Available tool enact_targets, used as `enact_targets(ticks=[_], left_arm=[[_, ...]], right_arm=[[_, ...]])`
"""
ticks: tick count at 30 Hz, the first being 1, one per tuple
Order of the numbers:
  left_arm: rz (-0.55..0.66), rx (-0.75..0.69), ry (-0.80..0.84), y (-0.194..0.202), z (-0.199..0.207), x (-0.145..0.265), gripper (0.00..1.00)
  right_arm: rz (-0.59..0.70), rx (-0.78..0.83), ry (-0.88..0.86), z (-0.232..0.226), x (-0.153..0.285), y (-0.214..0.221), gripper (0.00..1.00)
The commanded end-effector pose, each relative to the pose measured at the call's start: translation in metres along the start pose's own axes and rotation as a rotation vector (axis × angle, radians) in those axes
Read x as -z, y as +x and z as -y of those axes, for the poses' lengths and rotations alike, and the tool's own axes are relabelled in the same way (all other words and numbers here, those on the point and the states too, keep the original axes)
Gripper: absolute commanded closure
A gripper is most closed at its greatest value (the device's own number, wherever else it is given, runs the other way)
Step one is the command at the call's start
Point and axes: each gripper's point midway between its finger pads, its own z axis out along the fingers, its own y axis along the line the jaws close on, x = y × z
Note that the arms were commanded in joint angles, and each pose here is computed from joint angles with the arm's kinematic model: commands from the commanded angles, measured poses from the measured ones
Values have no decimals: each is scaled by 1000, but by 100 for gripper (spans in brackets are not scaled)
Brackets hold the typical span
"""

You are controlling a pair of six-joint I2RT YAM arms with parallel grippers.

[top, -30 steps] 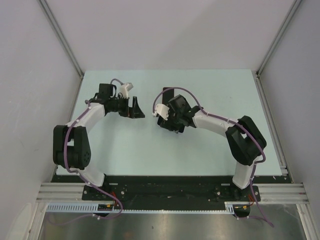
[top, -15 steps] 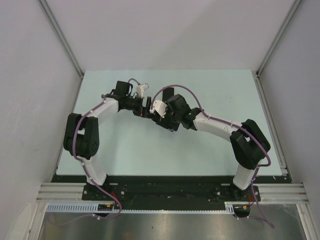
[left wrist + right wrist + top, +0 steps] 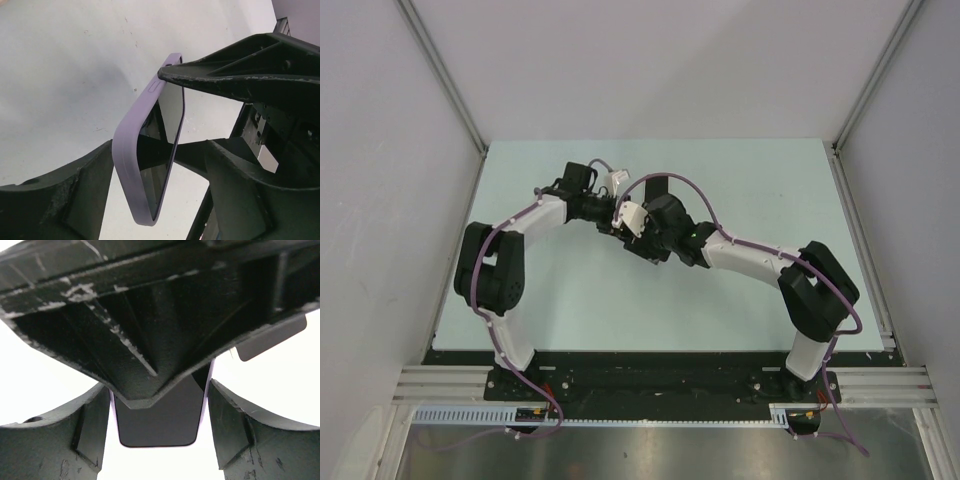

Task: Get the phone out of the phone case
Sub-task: Pick up the phone at the center of the board.

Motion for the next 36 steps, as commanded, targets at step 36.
enact_targets(ticks=[36], left_arm=[[-41,-6,100,3,13,-14,67]], right_arm=[[138,78,73,8,21,-42,100]])
